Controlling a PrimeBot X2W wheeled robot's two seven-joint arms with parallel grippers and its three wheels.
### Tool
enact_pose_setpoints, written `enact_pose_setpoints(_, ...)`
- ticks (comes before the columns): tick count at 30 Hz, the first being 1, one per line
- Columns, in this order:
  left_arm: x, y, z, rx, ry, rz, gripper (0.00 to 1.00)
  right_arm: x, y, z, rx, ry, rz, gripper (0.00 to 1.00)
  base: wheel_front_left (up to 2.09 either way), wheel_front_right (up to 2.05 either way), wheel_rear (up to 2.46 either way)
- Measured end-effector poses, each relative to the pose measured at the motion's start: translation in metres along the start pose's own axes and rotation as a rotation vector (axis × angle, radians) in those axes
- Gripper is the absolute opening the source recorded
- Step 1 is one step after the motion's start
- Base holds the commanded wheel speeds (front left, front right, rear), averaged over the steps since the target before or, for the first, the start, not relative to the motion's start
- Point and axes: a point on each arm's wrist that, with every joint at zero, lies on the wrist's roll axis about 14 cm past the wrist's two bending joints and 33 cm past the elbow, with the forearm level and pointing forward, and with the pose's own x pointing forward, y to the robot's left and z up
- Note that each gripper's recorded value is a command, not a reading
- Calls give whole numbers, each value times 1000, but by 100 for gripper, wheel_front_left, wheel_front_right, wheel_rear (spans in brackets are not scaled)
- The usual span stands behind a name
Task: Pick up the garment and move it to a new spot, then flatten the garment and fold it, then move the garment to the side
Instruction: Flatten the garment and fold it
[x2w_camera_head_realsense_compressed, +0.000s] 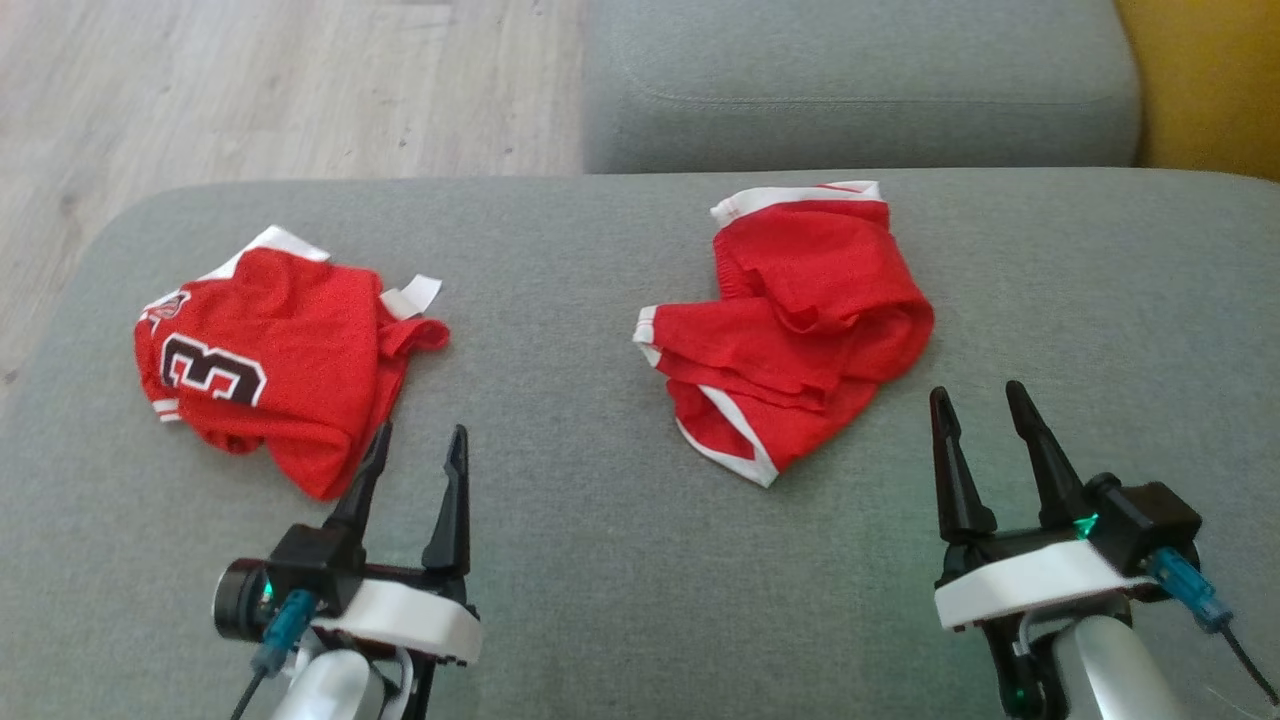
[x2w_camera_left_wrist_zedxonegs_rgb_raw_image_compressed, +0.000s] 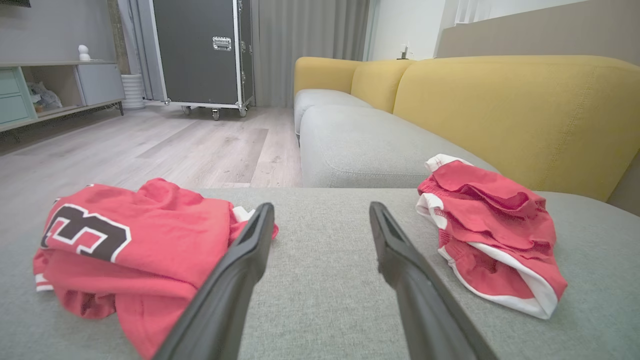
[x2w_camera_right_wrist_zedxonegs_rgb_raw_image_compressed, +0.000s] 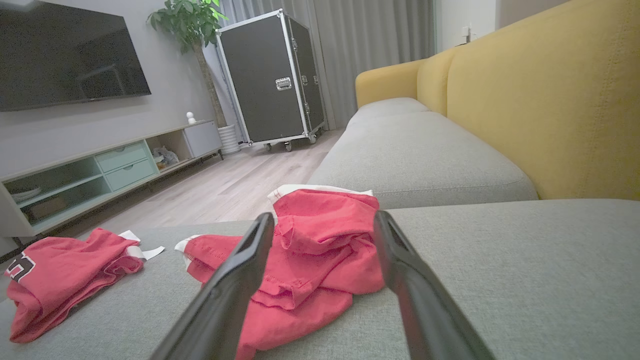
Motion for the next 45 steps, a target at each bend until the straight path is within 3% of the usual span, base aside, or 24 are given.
enact_pose_setpoints(5,-3,9,-1,14,0,17,100,9,16,-7,-34,23,59,100,0,0,0)
enact_pose_setpoints(9,-4,15,-1,6,-3,44,100,27,47,-18,-96,55,172,100,0,0,0)
enact_pose_setpoints(14,-6,18,-6,-11,10,60,100,58,86,-43,-251,148,333,100,0,0,0)
enact_pose_setpoints(18,-8,22,-9,23,20,73,100,76,100,-61,-342,236,399,100,0,0,0)
enact_pose_setpoints(19,-10,27,-10,23,25,89,100,85,110,-72,-418,282,447,100,0,0,0)
enact_pose_setpoints(27,-19,42,-6,26,18,139,100,101,122,-102,-557,383,528,100,0,0,0)
enact_pose_setpoints(33,-18,45,4,24,-13,151,100,117,111,-104,-611,396,503,100,0,0,0)
enact_pose_setpoints(34,-18,45,4,25,-13,151,100,118,110,-104,-612,395,502,96,0,0,0)
enact_pose_setpoints(35,-18,45,4,28,-13,151,100,118,110,-105,-608,395,503,32,0,0,0)
enact_pose_setpoints(36,-17,45,4,33,-13,147,100,118,109,-105,-604,395,501,0,0,0,0)
enact_pose_setpoints(45,-9,38,7,32,-26,122,100,121,96,-80,-501,302,435,0,0,0,0)
